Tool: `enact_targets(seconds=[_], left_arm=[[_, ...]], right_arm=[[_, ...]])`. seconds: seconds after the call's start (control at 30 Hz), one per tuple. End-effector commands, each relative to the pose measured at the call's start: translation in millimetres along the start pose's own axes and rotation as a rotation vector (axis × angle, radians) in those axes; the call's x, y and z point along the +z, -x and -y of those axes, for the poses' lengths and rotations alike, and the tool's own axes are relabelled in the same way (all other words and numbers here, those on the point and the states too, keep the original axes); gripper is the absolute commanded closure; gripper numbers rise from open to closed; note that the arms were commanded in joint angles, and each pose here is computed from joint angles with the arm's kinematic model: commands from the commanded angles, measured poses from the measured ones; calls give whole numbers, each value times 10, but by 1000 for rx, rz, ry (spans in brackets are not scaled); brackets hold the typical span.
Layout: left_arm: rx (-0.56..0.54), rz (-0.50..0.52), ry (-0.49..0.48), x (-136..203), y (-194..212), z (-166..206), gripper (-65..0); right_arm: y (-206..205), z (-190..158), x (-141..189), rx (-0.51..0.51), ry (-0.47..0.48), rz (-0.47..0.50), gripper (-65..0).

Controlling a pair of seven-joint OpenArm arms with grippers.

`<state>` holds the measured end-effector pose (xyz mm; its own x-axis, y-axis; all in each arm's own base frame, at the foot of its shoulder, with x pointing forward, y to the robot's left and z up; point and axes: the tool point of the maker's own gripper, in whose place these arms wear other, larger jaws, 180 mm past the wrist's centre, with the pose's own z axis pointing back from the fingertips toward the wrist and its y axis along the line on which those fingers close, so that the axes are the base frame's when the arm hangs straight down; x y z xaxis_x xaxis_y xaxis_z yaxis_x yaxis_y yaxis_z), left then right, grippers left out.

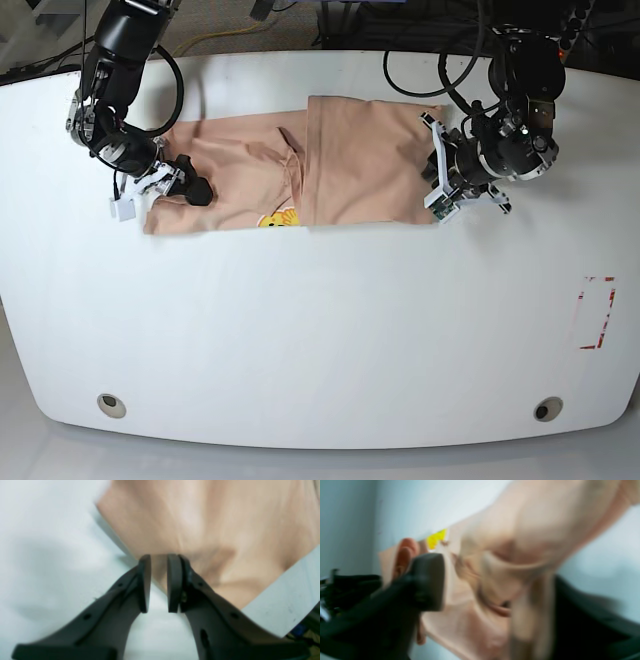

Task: Fold the T-shirt properly
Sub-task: 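Grasp the strip's end with the left gripper and fold it toward the right gripper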

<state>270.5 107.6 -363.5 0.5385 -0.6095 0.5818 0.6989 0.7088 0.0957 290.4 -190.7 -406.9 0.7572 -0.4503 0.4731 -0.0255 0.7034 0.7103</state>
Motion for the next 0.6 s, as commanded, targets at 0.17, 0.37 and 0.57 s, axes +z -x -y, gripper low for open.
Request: enact_targets(seconds=[0.17,0.37,0.57], left_arm=[[98,4,-79,123,177,-308,-92],[153,-36,-43,-10,373,-286,-92],[200,-13,-6,-149,456,-229,-92]], right_arm=[[-277,3,123,79,24,46,0],[-376,-109,263,221,80,46,0],[-395,-323,408,334,89,41,0]])
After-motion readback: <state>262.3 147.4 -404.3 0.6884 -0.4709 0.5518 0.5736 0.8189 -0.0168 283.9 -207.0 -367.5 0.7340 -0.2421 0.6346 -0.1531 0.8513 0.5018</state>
